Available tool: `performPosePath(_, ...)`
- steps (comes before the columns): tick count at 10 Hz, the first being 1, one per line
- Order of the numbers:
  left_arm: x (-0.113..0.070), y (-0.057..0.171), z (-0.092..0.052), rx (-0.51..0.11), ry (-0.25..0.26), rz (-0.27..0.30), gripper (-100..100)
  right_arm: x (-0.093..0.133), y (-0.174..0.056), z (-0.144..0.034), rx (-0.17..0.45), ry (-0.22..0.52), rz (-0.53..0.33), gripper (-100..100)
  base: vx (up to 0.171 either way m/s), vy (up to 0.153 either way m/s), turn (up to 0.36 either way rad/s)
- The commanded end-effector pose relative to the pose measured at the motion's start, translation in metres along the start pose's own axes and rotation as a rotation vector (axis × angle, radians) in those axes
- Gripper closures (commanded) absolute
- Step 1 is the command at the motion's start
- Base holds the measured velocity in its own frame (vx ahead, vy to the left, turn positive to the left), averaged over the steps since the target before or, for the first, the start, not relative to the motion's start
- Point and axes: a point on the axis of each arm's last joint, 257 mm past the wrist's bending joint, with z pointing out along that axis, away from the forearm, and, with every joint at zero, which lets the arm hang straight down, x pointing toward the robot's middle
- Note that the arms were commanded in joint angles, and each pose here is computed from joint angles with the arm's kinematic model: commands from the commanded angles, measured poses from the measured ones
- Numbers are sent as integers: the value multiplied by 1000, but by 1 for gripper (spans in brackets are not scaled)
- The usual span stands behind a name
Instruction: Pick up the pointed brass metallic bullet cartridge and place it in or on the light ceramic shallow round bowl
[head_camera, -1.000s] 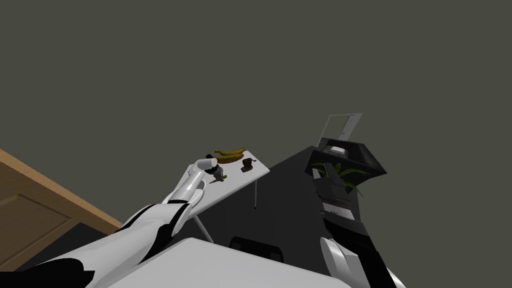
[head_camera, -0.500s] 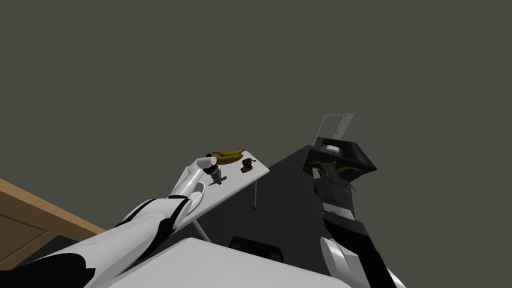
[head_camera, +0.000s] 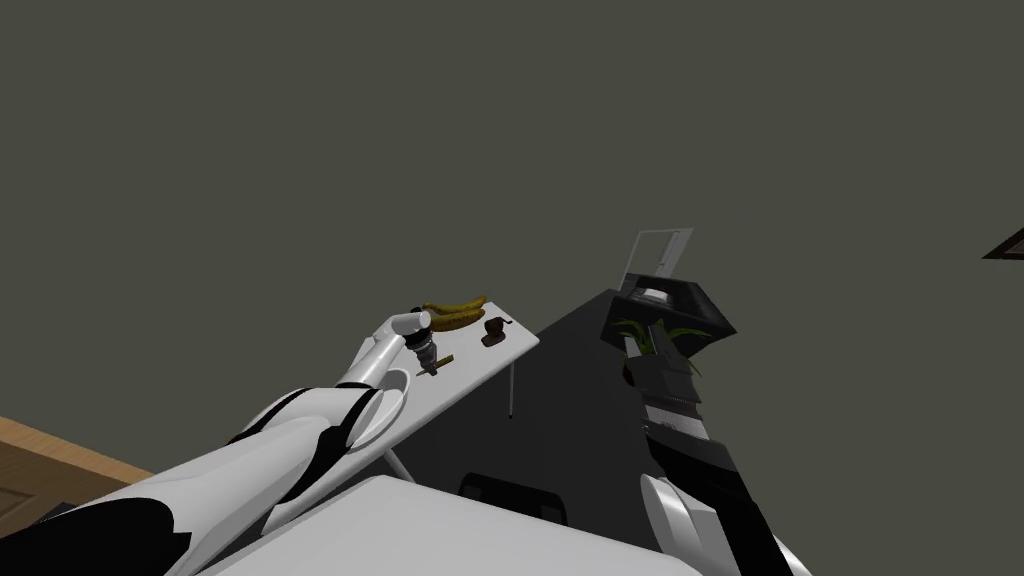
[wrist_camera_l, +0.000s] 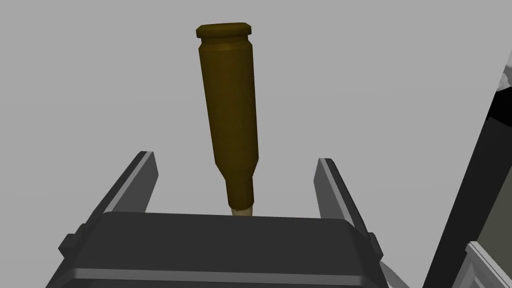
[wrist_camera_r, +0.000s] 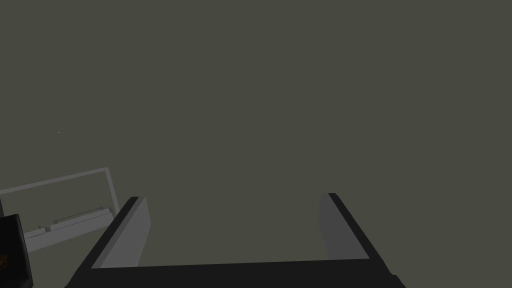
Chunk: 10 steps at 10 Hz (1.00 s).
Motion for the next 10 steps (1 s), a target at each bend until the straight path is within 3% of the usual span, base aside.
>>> performPosePath(1, 0, 0, 0, 0, 0, 0, -100, 0, 0, 0, 0, 0, 0, 0, 4, 22, -13)
performPosePath(2, -1, 1, 0, -4, -2, -2, 0, 0, 0, 0, 0, 0, 0, 0, 0, 0, 0)
performPosePath(3, 2, 1, 10, -2, -2, -9, -100, 0, 0, 0, 0, 0, 0, 0, -14, 23, -51)
performPosePath(6, 6, 3, 25, 1, -2, -19, -100, 0, 0, 0, 0, 0, 0, 0, -25, 31, -43)
performPosePath(7, 5, 4, 21, -1, -2, -17, -100, 0, 0, 0, 0, 0, 0, 0, -11, 14, -9)
performPosePath(8, 6, 4, 22, 1, -2, -18, 100, 0, 0, 0, 0, 0, 0, 0, 0, 0, 0)
performPosePath(10, 6, 4, 21, 1, -1, -19, 100, 0, 0, 0, 0, 0, 0, 0, 0, 0, 0)
